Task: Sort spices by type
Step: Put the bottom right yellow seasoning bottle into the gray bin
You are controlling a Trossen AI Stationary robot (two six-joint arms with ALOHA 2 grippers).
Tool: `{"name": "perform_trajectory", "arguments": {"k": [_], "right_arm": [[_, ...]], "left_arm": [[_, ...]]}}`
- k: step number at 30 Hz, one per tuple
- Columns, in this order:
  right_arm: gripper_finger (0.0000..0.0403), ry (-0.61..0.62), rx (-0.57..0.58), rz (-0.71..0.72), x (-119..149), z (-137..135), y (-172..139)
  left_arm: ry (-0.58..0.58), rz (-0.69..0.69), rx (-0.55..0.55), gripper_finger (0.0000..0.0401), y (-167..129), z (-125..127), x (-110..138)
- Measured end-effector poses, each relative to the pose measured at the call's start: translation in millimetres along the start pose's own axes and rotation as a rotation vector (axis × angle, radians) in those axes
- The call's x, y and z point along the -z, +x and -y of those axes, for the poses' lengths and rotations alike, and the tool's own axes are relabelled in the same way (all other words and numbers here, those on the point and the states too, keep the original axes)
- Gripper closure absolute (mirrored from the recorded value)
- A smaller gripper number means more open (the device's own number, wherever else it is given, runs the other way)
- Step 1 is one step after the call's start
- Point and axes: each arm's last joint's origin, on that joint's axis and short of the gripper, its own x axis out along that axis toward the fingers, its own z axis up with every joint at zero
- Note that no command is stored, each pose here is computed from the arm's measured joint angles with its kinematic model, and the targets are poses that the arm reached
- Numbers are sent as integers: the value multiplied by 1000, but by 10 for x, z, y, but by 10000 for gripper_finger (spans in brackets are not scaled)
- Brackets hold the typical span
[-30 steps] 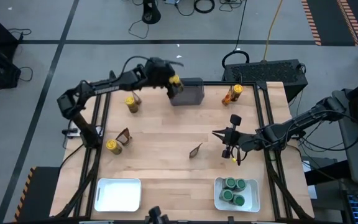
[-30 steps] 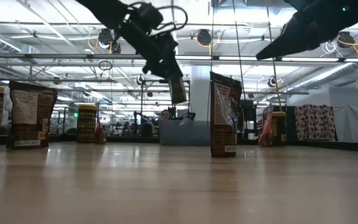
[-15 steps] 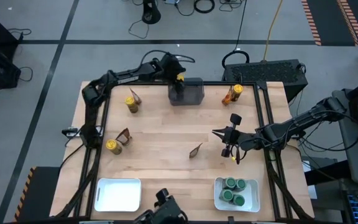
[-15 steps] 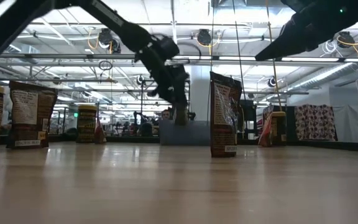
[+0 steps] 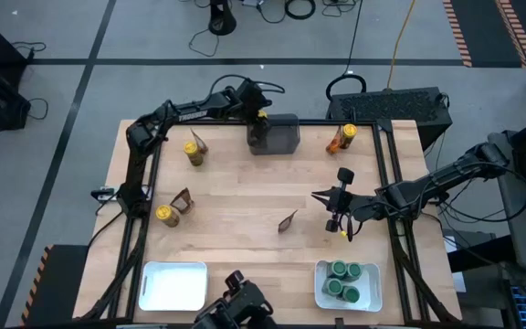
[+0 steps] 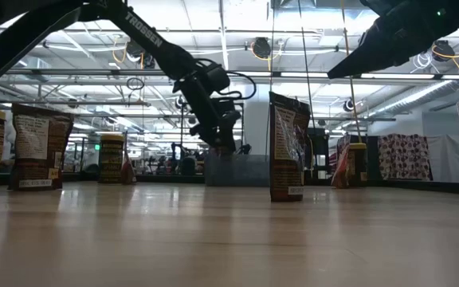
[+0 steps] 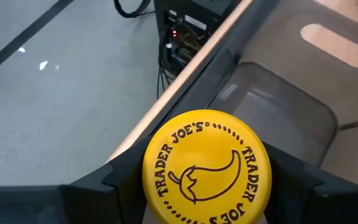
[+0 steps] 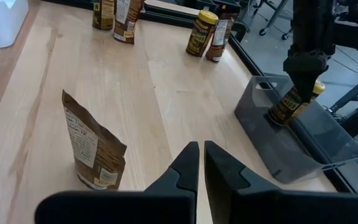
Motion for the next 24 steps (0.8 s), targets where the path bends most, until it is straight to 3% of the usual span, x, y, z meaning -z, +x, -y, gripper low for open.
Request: {"name": "perform_trajectory", "arguments": {"k": [9, 17, 24], "right_arm": [[397, 33, -10, -1, 0, -3, 0], [397, 36, -27, -2, -1, -8, 0], [397, 44, -28, -2, -1, -8, 0]], "left_arm": [[-37, 52, -5, 161, -3, -9, -49], [-37, 43, -7, 120, -4, -11, -41], [-38, 40, -7, 113, -4, -11, -38]]}}
